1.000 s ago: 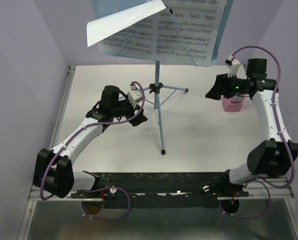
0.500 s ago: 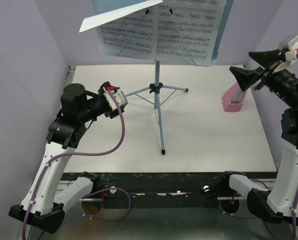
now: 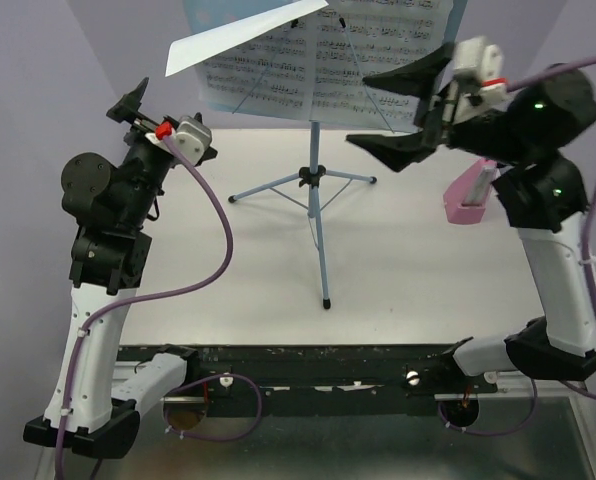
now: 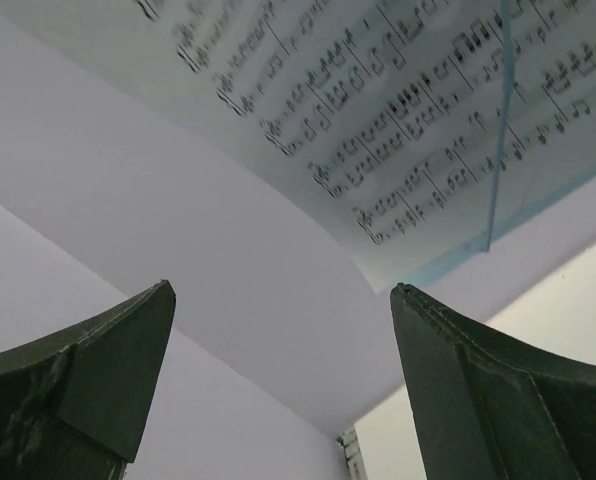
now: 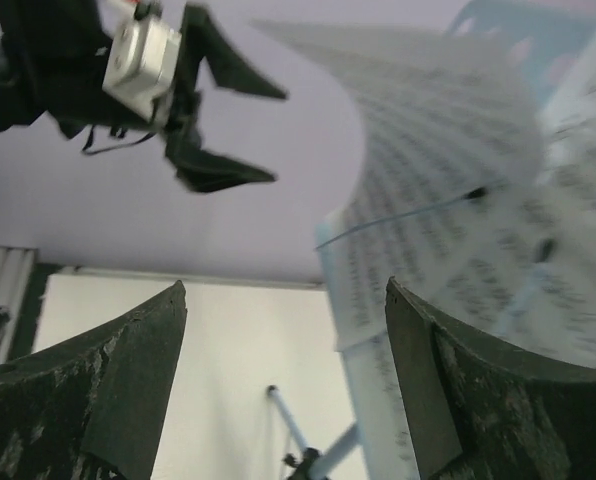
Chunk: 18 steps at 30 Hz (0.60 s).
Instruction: Pack up the instrument practice props
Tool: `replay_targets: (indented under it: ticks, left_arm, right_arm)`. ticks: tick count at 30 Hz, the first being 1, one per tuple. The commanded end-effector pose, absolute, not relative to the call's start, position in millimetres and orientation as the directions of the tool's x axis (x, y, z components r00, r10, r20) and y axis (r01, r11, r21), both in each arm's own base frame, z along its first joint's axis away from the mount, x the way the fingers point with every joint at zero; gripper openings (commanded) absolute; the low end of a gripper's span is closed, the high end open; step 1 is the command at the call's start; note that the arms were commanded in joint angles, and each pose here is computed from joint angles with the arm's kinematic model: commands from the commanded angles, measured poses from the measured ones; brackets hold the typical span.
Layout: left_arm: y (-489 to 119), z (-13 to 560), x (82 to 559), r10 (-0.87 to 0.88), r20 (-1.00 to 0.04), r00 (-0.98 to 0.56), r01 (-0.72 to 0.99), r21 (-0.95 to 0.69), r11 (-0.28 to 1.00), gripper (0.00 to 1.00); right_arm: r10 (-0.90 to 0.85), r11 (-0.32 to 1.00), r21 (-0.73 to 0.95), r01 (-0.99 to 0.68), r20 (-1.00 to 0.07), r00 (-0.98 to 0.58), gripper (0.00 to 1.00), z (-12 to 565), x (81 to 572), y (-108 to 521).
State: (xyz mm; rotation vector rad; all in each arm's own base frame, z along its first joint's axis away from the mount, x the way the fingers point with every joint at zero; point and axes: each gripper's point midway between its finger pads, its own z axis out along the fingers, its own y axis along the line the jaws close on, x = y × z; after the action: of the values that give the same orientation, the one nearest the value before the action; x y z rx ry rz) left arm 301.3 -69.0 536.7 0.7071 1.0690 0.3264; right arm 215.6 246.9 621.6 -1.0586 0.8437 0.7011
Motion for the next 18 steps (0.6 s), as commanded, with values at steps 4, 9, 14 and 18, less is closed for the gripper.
replay_targets:
  ticks: [4,9,14,18]
  left_arm:
    - [-75.4,606.8,295.3,0.486,-0.618,0.618,0.016,0.628,0.778,0.99]
    - [-83.4,629.0,295.8,0.513,-0.514,0.687,-0.043,0.676,0.736,0.99]
    - [-89.7,649.8,295.2,0.512,-0.443,0.736,-0.085,0.691,0.718,0.94]
    - [-90.4,658.4,298.1,0.519,-0.416,0.747,-0.111,0.692,0.714,0.88]
  right_arm:
    - [0.183,0.264,-0.395,-0.88,-0.875,0.448,0.91,594.5,215.2,318.8]
    - [0.205,0.294,-0.205,-0.934,-0.941,0.271,0.91,587.4,240.5,341.2]
    - [0.219,0.298,-0.095,-0.95,-0.962,0.165,0.91,573.5,259.5,359.5]
    - [0.217,0.291,-0.053,-0.955,-0.969,0.12,0.91,563.4,272.1,374.7]
